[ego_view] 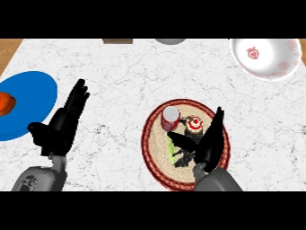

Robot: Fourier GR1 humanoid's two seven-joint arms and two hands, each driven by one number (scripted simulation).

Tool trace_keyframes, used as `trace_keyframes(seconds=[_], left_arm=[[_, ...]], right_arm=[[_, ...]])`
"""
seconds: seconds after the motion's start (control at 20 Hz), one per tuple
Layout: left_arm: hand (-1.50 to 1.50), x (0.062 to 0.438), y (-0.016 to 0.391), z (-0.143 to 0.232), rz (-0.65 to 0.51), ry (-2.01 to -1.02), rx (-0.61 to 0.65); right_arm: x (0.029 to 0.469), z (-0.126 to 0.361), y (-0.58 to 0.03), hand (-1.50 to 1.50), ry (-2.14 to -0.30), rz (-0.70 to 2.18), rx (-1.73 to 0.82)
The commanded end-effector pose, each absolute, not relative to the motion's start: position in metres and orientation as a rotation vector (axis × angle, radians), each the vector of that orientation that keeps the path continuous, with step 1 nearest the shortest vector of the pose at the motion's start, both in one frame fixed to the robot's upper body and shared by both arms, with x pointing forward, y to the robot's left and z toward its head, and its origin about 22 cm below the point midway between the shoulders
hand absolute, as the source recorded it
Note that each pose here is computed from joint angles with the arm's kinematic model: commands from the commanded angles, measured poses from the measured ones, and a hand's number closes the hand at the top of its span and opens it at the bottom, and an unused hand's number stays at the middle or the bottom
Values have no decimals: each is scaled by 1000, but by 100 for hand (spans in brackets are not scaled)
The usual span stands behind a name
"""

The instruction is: Pick the cupcake from the placemat and place it in the bowl

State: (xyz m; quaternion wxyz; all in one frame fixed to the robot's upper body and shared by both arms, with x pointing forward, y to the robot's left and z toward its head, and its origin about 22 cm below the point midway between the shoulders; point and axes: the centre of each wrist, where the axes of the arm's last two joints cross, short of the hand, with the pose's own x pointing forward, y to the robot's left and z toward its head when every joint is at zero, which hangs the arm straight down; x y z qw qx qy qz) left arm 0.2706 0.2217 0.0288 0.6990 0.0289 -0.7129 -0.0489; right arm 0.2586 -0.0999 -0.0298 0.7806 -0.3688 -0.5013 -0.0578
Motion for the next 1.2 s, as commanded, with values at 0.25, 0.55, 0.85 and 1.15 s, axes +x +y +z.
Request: trace_keyframes(seconds=[0.25,0.55,0.85,1.15], left_arm=[[0,264,203,29,-115,-1601,74],[0,261,204,9,-139,-1597,76],[0,273,223,23,-122,-1600,50],[0,276,208,29,-122,-1600,33]], right_arm=[[270,-49,-109,-150,-1048,-91,-757],[284,-38,-92,150,-1102,182,-778],[268,-36,-98,150,-1343,379,-641],[264,-19,-125,150,-1691,828,-432]])
